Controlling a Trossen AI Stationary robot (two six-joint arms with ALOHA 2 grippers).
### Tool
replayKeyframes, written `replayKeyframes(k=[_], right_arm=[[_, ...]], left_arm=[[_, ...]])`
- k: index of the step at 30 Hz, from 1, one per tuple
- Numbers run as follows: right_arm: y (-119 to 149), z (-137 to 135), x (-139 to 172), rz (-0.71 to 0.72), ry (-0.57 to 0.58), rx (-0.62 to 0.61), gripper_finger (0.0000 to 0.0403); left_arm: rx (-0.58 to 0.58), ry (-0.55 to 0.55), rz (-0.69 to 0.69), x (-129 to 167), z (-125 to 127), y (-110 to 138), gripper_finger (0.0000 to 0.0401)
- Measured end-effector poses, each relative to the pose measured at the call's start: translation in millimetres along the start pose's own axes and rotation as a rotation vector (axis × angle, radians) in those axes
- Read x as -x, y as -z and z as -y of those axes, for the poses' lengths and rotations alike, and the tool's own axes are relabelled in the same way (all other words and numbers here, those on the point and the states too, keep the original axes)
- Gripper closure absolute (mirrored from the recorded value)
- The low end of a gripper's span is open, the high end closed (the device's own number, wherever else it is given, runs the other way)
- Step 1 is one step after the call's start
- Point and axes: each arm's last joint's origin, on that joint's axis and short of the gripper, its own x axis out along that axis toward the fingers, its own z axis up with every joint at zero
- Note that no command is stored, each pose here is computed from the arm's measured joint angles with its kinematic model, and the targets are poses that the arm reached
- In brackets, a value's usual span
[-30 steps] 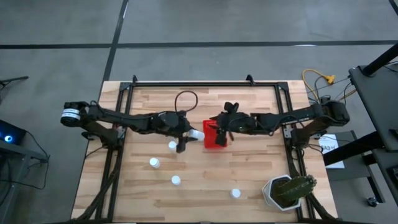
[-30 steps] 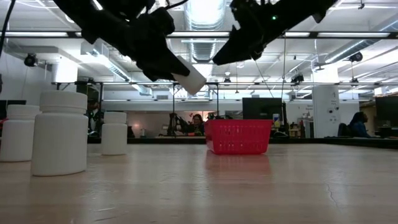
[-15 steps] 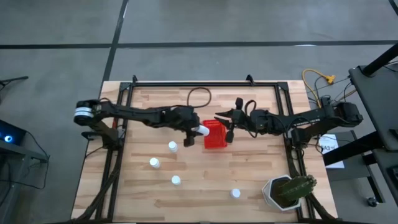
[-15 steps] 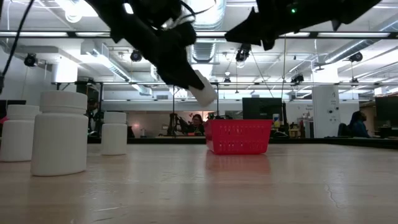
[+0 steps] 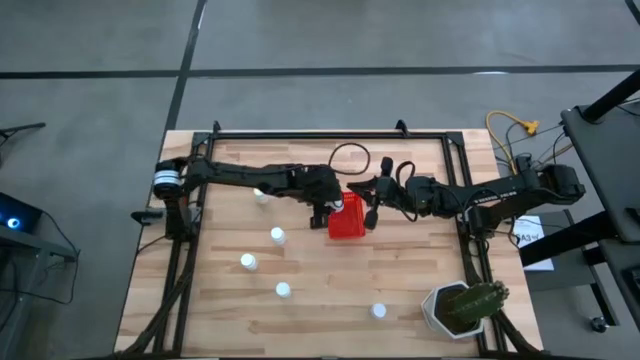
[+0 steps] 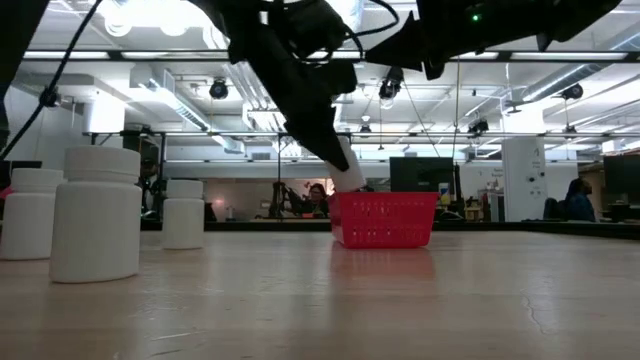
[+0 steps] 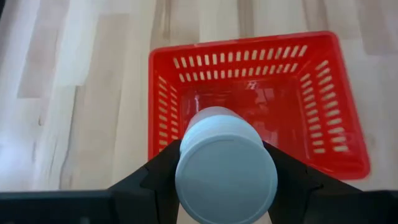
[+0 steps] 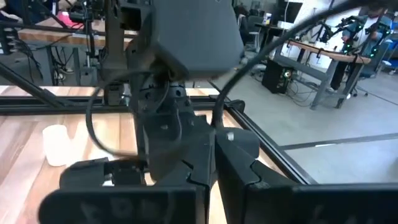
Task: Pick and place pill bottles into a basket
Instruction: Put the middle right white medicine bottle into the red bin
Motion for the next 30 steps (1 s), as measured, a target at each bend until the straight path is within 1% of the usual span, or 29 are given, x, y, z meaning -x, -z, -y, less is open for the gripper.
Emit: replayKeyframes(k=[3,9,20,30], right_arm=[[-0.3,-0.1,0.3,0.001,-0.001,-0.003,0.0393],[-0.2,0.0,0.4,0.000,-0.001,-0.005,0.0393],[-0.3,0.0,0.4,0.000,-0.001,-0.005,0.0394],[-0.2,0.0,0.4,-0.001,-0.001,-0.006,0.0394]], left_arm=[[-0.017,-0.035,-0.013,-0.9,-1.4,-2.6,0.0242],[-0.038,-0.066,-0.014,-0.4,-2.9,-3.5,0.0242],[-0.036,-0.068,-0.016,-0.7,-4.3,-2.8,0.0242],[-0.036,-0.097,-0.047,-0.8,-4.9,-0.1,0.0242]])
